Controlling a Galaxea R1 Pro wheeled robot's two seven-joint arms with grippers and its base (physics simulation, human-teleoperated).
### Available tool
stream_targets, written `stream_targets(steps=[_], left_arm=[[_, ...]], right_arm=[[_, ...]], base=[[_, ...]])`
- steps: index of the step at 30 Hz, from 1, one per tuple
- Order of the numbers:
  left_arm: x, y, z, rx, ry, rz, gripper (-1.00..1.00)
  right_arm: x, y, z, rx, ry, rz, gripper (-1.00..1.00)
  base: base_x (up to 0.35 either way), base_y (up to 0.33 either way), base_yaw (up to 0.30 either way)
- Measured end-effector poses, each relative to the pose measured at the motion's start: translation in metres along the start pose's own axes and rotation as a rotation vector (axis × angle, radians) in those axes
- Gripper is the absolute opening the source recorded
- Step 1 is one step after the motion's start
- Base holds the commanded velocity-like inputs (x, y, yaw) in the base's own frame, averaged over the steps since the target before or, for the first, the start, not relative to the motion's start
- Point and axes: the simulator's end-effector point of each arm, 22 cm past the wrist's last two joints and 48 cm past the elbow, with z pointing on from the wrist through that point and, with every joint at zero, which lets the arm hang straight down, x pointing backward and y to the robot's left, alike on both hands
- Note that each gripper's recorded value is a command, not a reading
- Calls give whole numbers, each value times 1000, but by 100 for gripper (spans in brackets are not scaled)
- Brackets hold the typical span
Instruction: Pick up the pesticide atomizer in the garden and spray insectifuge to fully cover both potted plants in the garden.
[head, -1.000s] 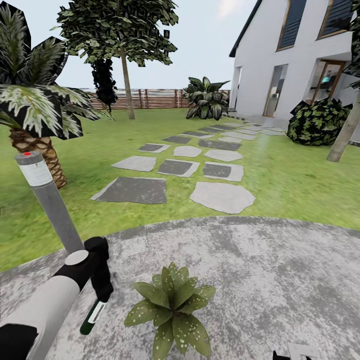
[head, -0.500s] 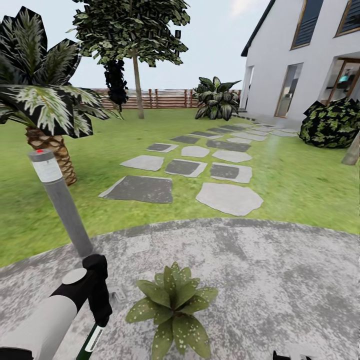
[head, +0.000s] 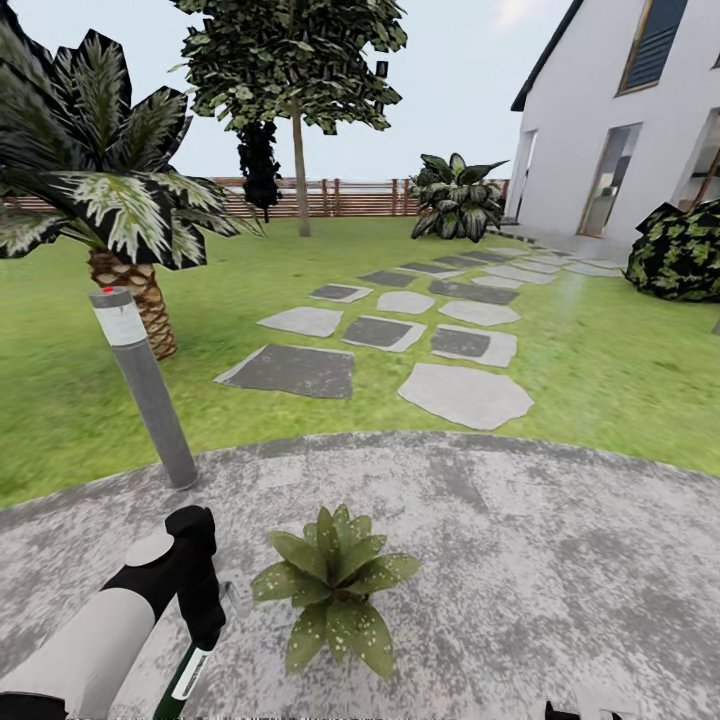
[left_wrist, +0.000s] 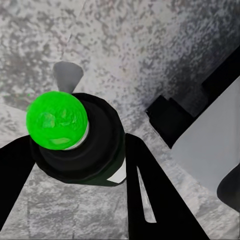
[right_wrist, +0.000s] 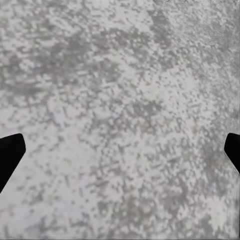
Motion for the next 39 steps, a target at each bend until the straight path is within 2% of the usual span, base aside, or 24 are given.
stream_targets(steps=[8,11,20,28,31,35,37,39], left_arm=[[-4,-1,-2,-1,-5,3,-100],[-3,-1,-1,-1,-4,2,-100],[-4,-1,-2,-1,-4,2,-100],[-4,1,-3,-4,-5,0,-100],[-5,1,-5,4,-24,-35,-100],[-7,1,-6,10,-37,-52,-100],[-11,4,-12,3,-45,-53,-100],[-22,14,-31,-25,-71,-51,-100]], right_arm=[[0,-2,0,3,-1,-1,100],[-1,-15,2,17,-3,-10,100],[-1,-16,3,18,-2,-10,100],[-1,-15,3,17,-3,-11,100],[-1,-15,2,17,-3,-11,100],[-1,-15,2,17,-2,-10,100],[-1,-15,2,17,-1,-10,100],[0,-15,2,16,0,-11,100]], base=[[86,-273,54],[2,-275,1],[-139,-256,2],[4,-259,229],[160,-96,277],[24,-12,113],[3,-1,14],[1,0,4]])
